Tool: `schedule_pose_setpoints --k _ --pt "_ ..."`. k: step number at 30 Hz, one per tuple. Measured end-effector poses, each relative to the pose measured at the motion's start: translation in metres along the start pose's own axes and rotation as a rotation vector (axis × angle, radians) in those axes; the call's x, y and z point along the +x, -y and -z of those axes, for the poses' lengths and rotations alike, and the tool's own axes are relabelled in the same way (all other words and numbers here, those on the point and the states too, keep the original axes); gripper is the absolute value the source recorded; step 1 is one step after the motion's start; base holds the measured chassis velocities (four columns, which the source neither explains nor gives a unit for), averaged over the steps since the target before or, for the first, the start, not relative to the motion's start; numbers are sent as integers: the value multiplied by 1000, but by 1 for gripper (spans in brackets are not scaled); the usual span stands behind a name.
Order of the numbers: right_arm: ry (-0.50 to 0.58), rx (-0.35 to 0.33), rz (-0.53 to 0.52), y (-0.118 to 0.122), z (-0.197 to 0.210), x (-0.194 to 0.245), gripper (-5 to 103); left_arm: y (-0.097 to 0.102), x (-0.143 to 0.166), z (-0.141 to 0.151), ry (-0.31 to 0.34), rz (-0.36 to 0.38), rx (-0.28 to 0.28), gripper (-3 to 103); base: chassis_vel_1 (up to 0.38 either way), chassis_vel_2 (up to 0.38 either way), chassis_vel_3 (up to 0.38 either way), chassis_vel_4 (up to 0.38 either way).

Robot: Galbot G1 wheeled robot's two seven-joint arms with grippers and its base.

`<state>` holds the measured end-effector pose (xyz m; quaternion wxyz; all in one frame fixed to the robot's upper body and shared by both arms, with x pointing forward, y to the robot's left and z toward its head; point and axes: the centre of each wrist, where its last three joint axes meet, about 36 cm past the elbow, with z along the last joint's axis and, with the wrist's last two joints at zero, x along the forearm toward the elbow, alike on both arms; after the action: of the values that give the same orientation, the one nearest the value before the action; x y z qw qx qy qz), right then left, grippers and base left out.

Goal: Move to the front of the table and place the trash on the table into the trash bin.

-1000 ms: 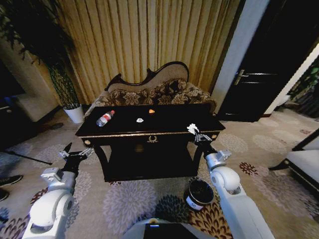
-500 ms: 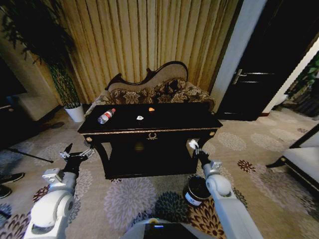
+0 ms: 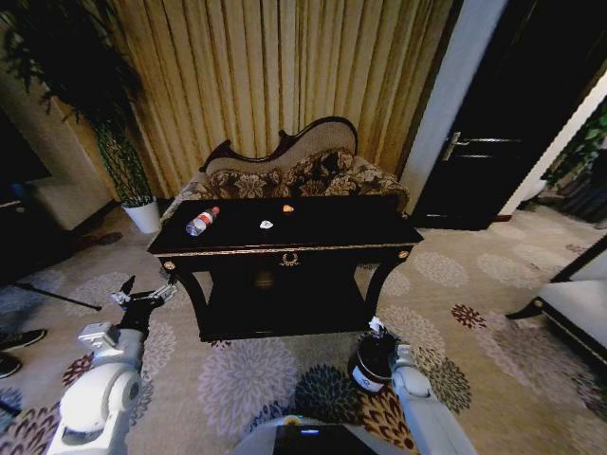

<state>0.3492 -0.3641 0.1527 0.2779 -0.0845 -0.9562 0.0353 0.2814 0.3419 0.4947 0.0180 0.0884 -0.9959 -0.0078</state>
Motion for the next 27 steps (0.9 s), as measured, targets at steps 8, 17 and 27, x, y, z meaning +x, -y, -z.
schedule_pose_setpoints --k 8,17,27 --pt "-32 44 -35 11 -13 -9 1 -5 0 1 12 6 -1 100 0 0 0 0" --pt "-52 138 -51 19 -19 -12 20 -4 0 1 11 2 -1 100 0 0 0 0" --pt "-32 147 -59 24 -15 -19 57 -6 1 2 14 0 -11 100 0 0 0 0"
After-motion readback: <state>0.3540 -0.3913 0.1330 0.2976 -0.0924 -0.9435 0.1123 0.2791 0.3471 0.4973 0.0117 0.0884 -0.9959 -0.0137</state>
